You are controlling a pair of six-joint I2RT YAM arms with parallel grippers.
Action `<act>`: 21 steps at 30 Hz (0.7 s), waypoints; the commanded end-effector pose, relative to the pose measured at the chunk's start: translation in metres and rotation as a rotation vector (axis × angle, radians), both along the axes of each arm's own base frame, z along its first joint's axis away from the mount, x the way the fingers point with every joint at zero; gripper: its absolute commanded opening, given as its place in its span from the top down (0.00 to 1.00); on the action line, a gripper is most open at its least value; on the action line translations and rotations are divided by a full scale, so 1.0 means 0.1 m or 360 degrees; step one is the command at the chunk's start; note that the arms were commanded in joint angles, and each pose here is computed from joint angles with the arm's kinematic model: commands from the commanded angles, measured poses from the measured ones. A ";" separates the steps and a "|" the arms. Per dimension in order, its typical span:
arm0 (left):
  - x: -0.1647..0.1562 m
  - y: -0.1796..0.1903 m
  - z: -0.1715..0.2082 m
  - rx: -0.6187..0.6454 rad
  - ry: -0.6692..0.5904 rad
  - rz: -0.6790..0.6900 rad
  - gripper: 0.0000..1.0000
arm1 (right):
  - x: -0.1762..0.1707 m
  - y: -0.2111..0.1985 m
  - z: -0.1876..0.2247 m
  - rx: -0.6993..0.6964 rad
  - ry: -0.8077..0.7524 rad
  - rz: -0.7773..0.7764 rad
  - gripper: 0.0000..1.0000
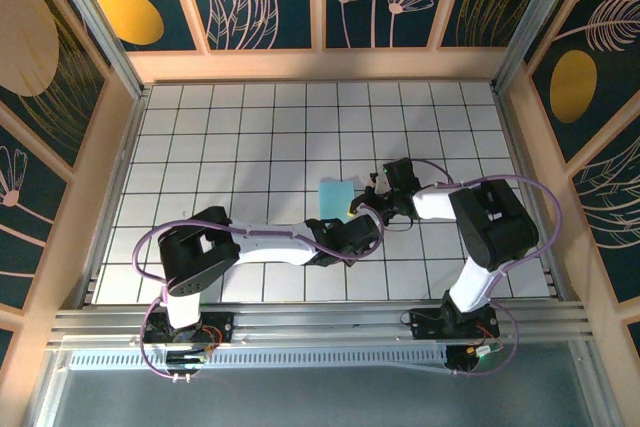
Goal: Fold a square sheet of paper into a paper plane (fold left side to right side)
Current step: Fold the triangle a second time at the center of the table.
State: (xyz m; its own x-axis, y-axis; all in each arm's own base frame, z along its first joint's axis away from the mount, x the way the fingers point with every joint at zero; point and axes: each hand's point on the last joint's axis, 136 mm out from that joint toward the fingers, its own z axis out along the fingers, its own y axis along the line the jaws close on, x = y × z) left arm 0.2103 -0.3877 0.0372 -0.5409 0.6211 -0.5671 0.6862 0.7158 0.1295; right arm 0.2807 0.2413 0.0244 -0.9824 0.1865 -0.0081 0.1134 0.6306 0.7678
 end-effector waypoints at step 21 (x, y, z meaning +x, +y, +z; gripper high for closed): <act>0.01 0.04 0.20 -0.0688 0.0532 0.0078 1.00 | -0.14 -0.72 0.39 -0.0183 -0.0316 -0.0144 0.70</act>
State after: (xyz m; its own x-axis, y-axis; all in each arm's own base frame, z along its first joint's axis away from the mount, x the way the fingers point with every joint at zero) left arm 0.2185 -0.3731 0.0482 -0.7233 0.3930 -0.5678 0.6195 0.7326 -0.2821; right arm 0.2922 0.1758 0.0839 -0.9150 0.2974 -0.2727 -0.0008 0.6746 0.7382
